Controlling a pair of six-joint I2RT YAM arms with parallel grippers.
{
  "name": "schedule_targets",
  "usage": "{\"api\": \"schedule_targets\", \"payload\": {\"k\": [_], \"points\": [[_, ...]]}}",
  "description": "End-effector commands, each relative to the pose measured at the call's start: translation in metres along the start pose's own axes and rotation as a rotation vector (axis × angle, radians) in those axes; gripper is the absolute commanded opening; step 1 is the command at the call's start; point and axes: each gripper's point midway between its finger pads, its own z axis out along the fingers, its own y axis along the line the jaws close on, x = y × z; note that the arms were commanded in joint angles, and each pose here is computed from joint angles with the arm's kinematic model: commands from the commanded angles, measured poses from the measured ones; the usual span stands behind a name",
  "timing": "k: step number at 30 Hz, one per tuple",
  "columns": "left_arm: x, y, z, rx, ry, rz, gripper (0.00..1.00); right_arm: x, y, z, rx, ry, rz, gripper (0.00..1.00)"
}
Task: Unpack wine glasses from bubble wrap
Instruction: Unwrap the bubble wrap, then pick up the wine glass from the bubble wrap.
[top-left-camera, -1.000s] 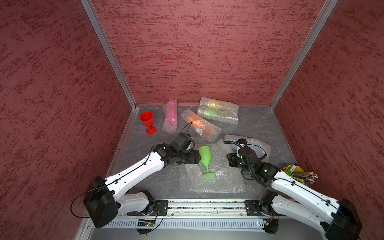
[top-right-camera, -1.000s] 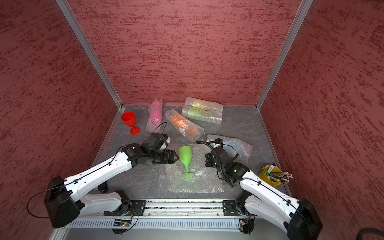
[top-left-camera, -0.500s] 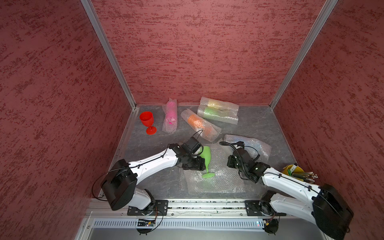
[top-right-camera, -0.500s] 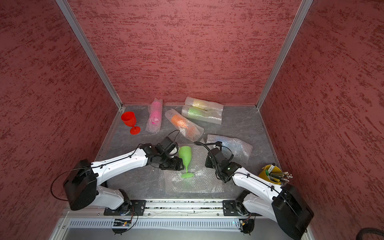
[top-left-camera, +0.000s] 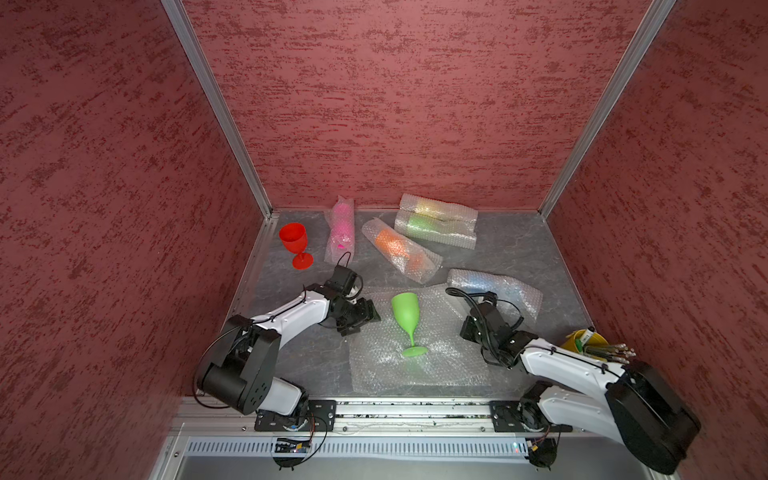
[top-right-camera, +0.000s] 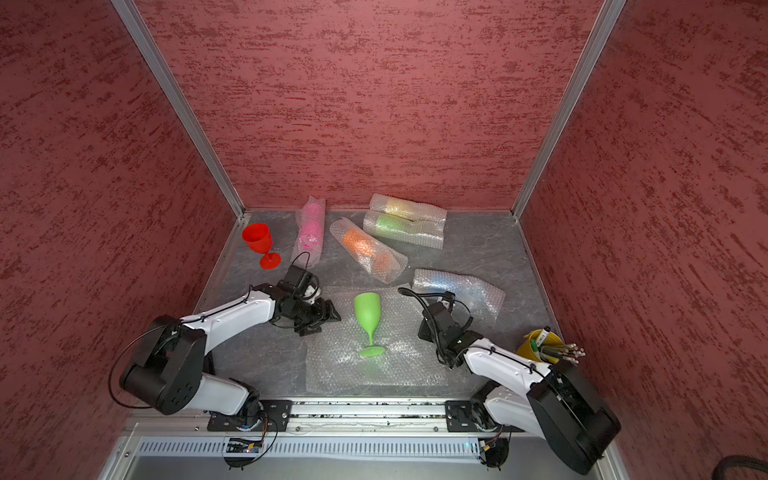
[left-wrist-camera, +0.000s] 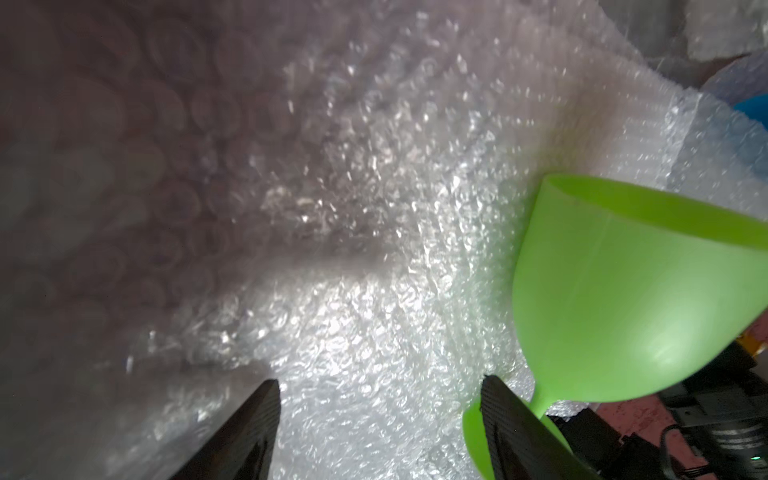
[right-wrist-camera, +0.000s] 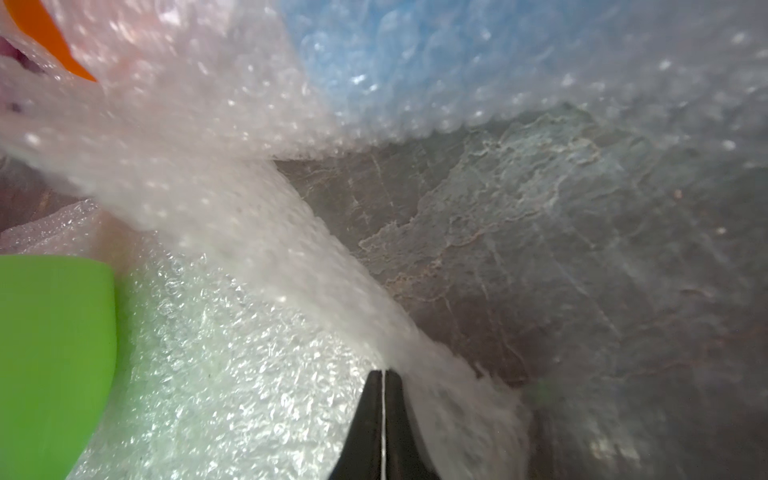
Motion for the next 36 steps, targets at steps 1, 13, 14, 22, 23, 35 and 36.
{"api": "schedule_targets", "payload": {"k": [1, 13, 14, 22, 23, 35, 36], "points": [[-0.008, 0.005, 0.01, 0.049, 0.023, -0.095, 0.76, -0.007, -0.003, -0.002, -0.027, -0.039, 0.079, 0.09], [-0.03, -0.022, -0.017, -0.06, -0.038, 0.027, 0.81, -0.037, 0.011, -0.033, -0.088, -0.118, 0.078, 0.32], [-0.03, -0.024, -0.026, -0.08, -0.058, 0.047, 0.81, -0.043, 0.016, -0.039, -0.098, -0.129, 0.067, 0.38], [-0.028, -0.066, -0.08, -0.081, -0.081, 0.236, 0.83, -0.066, 0.037, -0.064, -0.126, -0.157, -0.007, 0.75], [-0.027, -0.074, -0.082, -0.102, -0.083, 0.268, 0.84, -0.066, 0.038, -0.063, -0.124, -0.15, -0.016, 0.75], [-0.007, -0.142, -0.002, -0.213, 0.184, 0.346, 0.97, -0.069, 0.035, -0.065, -0.112, -0.162, 0.013, 0.83], [-0.009, -0.144, 0.003, -0.22, 0.192, 0.345, 0.98, -0.068, 0.035, -0.065, -0.113, -0.163, 0.012, 0.83]]}}
